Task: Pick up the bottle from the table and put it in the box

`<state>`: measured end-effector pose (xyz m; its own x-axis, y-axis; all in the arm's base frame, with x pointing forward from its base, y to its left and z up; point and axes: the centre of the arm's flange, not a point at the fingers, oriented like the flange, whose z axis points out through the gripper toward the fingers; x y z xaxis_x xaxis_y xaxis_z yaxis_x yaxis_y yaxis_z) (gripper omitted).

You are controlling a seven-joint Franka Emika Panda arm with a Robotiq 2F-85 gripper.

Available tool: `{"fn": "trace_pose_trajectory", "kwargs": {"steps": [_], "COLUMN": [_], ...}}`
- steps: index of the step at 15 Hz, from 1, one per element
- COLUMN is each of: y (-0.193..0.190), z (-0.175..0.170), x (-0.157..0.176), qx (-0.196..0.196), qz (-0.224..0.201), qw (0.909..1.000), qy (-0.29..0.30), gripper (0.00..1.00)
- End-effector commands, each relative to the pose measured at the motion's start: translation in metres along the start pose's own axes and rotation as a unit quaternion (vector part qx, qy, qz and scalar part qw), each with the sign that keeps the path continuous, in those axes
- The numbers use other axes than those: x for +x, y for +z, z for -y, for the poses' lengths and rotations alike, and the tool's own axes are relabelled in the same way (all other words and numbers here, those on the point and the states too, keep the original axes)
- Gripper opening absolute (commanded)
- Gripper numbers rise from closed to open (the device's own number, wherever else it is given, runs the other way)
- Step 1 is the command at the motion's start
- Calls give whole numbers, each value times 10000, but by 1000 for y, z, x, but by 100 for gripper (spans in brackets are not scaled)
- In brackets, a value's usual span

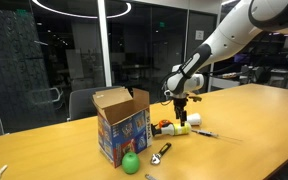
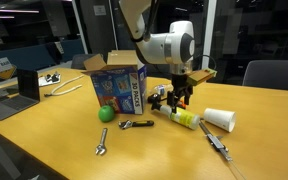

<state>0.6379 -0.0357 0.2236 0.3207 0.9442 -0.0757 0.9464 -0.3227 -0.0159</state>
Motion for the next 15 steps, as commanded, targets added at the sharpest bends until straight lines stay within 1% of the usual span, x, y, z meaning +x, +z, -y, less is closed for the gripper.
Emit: {"fn": "trace_pose_trajectory", "kwargs": {"steps": [1,4,9,15], "y": [18,32,38,53], "z": [-10,-8,-10,-4], "x": [-1,-2,-12,-17], "qx": [150,262,314,538], "qz": [-158,-203,-208,-259], "qw": [9997,9994,9993,9982], "qy": [-72,-72,-51,83], "gripper": [100,100,100,100]}}
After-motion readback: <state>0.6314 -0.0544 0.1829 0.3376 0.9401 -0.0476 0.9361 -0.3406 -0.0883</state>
